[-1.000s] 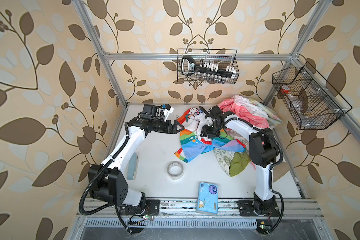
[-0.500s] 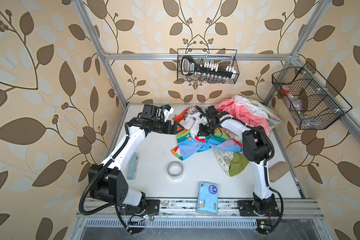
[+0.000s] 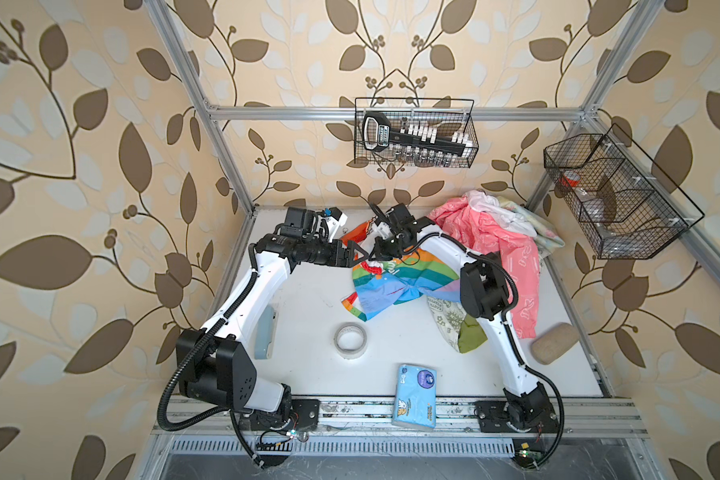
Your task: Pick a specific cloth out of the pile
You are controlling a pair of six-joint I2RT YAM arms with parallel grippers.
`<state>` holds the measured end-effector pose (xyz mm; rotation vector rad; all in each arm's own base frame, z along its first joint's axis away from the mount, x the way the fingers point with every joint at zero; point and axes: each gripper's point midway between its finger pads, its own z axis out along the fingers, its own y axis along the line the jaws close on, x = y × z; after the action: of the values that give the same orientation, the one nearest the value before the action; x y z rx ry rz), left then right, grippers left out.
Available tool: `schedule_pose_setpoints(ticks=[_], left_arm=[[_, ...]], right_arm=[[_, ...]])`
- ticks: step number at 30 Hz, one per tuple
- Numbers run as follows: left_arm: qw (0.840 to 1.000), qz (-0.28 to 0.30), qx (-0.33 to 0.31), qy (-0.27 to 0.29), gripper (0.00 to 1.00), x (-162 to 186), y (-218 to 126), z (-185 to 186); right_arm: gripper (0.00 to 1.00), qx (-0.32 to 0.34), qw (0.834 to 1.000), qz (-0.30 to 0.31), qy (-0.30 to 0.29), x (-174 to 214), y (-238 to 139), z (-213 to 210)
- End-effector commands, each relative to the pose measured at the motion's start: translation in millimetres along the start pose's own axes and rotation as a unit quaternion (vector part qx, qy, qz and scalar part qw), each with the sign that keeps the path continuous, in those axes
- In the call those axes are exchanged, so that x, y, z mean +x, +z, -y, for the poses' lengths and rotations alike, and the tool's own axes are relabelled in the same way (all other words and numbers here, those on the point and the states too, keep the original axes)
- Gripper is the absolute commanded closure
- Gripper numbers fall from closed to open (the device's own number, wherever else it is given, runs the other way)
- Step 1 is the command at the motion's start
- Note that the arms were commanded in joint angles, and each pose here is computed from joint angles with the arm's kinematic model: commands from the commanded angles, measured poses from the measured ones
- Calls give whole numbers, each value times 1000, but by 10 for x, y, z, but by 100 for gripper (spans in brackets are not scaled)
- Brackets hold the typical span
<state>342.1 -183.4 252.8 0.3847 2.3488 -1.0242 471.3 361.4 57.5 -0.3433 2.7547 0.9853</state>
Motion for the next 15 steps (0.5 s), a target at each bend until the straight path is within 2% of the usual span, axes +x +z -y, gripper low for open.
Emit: schedule_pose_setpoints(ticks=[1, 4, 7, 11, 15], left_arm=[[1000, -8, 10, 3, 4, 56, 12, 44], [1000, -12, 11, -5, 4, 94, 39, 16], [1000, -15, 11, -15, 4, 132, 63, -5], [1000, -18, 9, -20, 4, 183, 56, -12], [1000, -18, 4, -21, 4, 209, 38, -20]], right_arm=[[100, 17, 998, -51, 37, 304, 270, 190], [100, 16, 997, -57, 40, 346, 413, 204], [100, -19, 997, -62, 38, 342, 623, 62], [100, -100, 993, -62, 27, 306, 913, -305], [100, -197, 979, -42, 12, 173, 1021, -740]])
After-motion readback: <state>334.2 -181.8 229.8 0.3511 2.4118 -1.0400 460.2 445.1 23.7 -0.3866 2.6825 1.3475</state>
